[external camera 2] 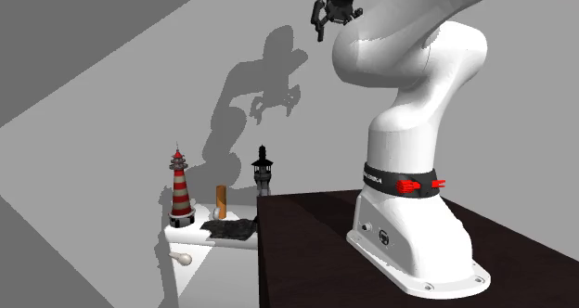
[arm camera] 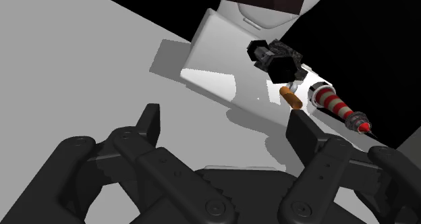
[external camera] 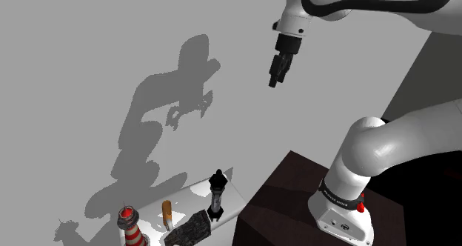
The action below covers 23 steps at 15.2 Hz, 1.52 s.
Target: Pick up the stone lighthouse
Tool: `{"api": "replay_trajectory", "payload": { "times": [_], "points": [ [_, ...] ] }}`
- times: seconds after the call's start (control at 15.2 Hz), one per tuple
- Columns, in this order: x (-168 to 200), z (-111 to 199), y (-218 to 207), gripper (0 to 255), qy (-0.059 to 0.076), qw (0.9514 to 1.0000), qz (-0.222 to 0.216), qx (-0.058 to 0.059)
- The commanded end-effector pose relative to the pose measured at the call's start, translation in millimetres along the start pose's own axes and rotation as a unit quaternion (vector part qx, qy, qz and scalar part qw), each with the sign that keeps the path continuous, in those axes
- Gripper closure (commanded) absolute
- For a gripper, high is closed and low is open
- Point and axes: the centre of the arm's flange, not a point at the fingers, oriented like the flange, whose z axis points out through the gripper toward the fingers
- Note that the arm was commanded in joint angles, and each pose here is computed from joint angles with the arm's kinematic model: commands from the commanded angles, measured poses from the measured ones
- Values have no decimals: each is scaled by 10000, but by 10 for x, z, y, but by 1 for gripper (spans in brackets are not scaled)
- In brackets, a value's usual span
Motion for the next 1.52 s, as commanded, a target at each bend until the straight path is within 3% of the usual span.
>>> {"api": "replay_trajectory", "payload": {
  "times": [0.0, 0.73, 1.45],
  "points": [
    [0, 0, 0, 0, 0, 10000, 0, 0],
    [603, 1263, -561, 0, -591, 9981, -84, 139],
    [1044, 2572, -1167, 0, -1179, 9925, -169, 277]
  ]
}}
